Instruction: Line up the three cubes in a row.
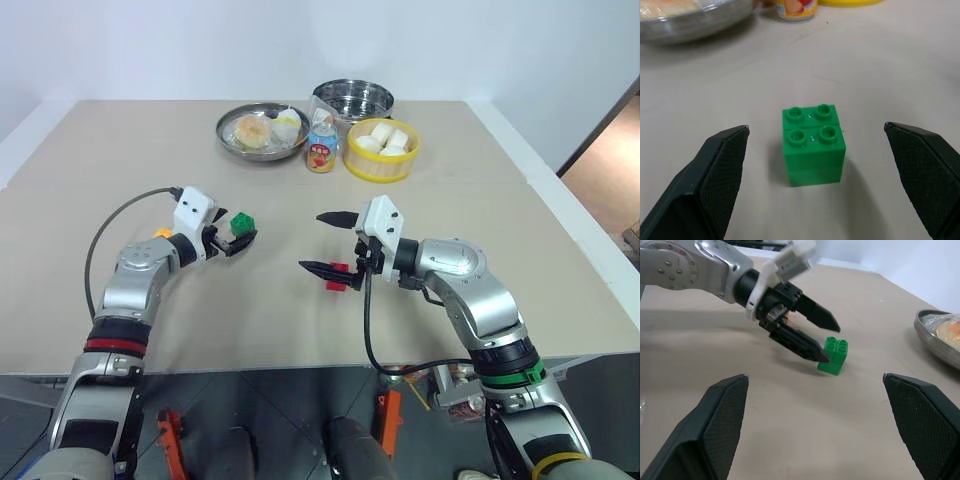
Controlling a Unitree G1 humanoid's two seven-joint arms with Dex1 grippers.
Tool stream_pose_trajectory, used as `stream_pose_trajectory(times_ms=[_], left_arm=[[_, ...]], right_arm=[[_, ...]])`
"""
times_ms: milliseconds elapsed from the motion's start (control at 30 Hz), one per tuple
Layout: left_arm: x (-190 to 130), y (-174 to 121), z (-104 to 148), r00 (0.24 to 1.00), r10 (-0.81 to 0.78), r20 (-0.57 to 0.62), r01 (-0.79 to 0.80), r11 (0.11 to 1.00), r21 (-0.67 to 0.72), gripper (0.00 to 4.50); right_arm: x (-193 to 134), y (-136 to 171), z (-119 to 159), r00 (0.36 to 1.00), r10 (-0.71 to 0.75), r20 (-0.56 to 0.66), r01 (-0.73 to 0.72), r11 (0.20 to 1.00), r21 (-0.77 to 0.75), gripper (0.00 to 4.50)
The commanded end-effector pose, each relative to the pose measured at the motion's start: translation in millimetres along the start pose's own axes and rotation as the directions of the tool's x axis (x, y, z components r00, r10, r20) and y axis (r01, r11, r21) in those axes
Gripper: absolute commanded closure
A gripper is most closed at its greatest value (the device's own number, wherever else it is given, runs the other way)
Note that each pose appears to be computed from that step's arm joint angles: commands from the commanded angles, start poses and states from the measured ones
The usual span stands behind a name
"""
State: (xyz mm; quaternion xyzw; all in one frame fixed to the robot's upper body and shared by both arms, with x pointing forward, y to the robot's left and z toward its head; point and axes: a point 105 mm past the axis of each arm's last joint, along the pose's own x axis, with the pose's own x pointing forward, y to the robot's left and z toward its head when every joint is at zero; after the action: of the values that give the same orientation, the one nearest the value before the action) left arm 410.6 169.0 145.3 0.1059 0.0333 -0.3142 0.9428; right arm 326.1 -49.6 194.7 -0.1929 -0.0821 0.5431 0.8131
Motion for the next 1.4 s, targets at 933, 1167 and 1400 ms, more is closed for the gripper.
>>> stream_pose_trajectory(times_ms=[933,1167,1400], left_arm=[[-12.9,-78.7,24.4,0.861,-0.509,0.009,0.488,0.829,0.273,3.18],[-24.0,-96.0,12.2,0.763,-0.641,-0.078,0.631,0.713,0.306,3.18],[-13.1,-87.5,12.4,0.771,-0.631,-0.089,0.624,0.718,0.307,3.18]], right_arm=[[-36.5,18.9,8.2,0.996,0.082,-0.022,-0.082,0.996,0.028,0.00],[-46.9,25.3,2.1,0.995,0.091,-0.042,-0.088,0.994,0.070,0.00],[-50.9,24.9,-0.7,0.996,0.077,-0.049,-0.073,0.994,0.078,0.00]])
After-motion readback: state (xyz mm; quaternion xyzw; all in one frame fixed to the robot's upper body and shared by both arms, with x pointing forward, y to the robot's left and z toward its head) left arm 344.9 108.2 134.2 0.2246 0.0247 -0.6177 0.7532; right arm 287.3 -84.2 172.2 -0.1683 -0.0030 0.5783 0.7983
